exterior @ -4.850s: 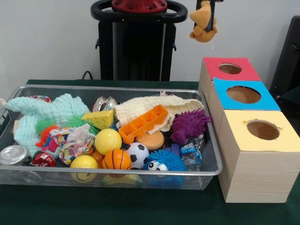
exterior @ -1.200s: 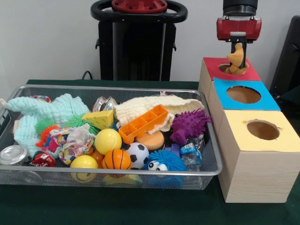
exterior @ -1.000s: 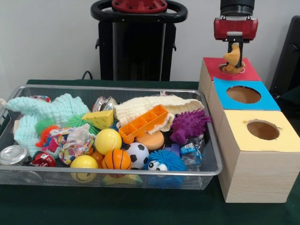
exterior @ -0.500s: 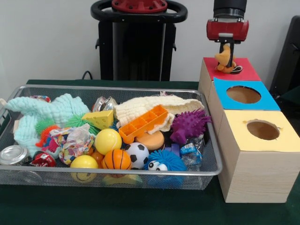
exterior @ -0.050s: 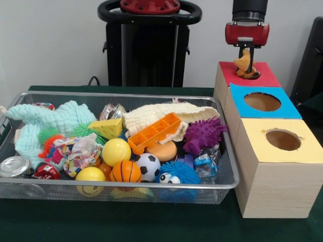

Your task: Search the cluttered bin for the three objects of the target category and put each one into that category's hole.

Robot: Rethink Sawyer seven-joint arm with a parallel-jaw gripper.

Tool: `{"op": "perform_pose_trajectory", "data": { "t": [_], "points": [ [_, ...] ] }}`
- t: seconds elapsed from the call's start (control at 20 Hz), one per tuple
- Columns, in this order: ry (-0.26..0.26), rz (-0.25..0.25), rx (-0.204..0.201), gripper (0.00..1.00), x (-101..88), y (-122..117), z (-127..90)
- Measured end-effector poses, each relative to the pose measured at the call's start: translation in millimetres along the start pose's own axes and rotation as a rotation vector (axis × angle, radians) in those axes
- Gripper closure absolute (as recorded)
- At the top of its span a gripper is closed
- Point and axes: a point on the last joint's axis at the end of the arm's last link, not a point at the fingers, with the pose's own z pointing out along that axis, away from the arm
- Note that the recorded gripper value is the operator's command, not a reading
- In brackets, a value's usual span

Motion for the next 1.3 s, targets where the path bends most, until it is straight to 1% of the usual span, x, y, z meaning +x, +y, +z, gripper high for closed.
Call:
{"op": "perform_pose_trajectory", "data": {
  "t": [0.35, 0.7, 0.75, 0.95, 1.3],
  "points": [
    [-0.015, 0.016, 0.007, 1.00, 2.1, 5.4, -0.5],
    [-0.017, 0.028, 0.022, 1.00, 3.4, 5.0, 1.3],
    [-0.016, 0.029, 0.025, 0.00, 3.6, 4.4, 1.9],
    [-0.017, 0.029, 0.026, 0.00, 5.1, 6.0, 1.9],
    [-0.029, 0.038, 0.041, 0.00, 7.1, 8.9, -0.5]
  ]
}}
